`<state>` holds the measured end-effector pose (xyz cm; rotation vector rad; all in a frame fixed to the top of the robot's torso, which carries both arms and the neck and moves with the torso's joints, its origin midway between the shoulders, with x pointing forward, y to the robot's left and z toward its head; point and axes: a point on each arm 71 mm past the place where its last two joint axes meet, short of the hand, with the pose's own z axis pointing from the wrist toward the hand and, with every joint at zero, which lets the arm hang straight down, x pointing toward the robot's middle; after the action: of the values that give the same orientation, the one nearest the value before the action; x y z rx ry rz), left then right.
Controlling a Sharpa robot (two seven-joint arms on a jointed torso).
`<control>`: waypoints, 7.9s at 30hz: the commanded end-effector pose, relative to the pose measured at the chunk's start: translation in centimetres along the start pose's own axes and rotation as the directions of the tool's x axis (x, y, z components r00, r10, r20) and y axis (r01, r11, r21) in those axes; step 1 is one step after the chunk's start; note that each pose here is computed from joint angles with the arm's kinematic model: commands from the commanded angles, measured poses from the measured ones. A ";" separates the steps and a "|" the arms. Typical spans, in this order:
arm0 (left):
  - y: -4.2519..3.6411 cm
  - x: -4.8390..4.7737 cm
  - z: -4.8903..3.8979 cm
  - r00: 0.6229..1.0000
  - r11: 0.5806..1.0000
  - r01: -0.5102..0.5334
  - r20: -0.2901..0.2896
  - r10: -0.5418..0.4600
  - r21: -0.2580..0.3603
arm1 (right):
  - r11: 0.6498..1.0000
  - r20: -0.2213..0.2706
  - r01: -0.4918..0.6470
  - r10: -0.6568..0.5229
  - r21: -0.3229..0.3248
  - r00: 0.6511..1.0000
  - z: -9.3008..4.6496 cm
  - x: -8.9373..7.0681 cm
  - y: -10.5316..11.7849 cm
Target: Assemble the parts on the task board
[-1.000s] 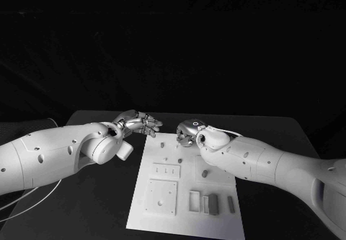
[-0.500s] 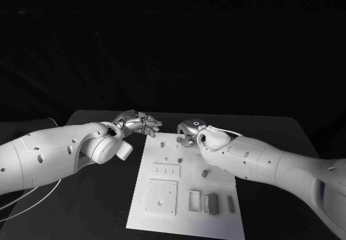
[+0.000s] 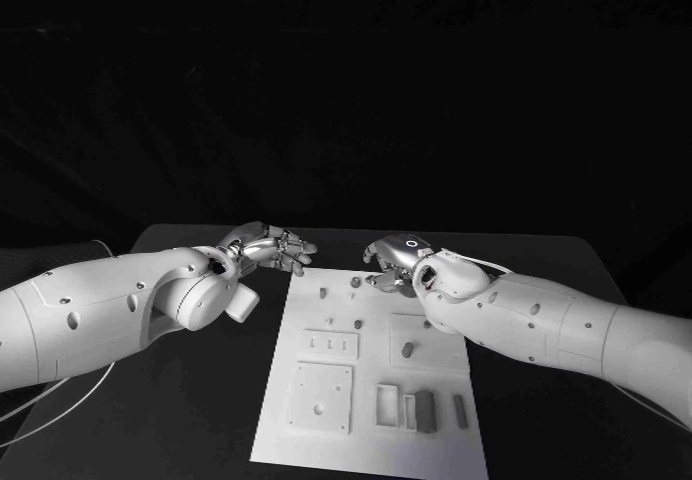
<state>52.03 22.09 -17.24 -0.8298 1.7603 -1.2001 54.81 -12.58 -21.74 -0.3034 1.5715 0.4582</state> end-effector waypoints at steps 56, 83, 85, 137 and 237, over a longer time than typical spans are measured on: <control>-0.23 0.11 -0.04 1.000 1.000 -0.004 -0.007 0.004 0.011 | 0.988 -0.227 0.010 0.026 0.154 0.974 -1.7 2.0 -7.4; -0.25 0.17 0.03 1.000 1.000 -0.005 -0.006 0.005 0.009 | 0.987 -0.279 0.012 0.033 0.160 0.960 -1.1 2.6 -7.5; -0.24 0.16 0.03 1.000 1.000 -0.005 -0.006 0.005 0.009 | 0.987 -0.283 0.013 0.033 0.161 0.958 -1.1 2.6 -7.5; -0.16 -0.07 -0.14 1.000 1.000 -0.005 0.005 0.005 0.006 | 0.999 -0.135 0.001 0.005 0.046 0.991 -1.0 -0.3 -3.5; -0.32 0.29 0.23 1.000 1.000 -0.007 -0.004 0.007 0.006 | 0.992 -0.076 0.081 -0.089 -0.101 0.993 1.3 3.2 5.1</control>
<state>52.11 21.73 -17.20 -0.8260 1.7652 -1.1947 53.54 -7.16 -24.68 -0.4914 1.6401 0.4412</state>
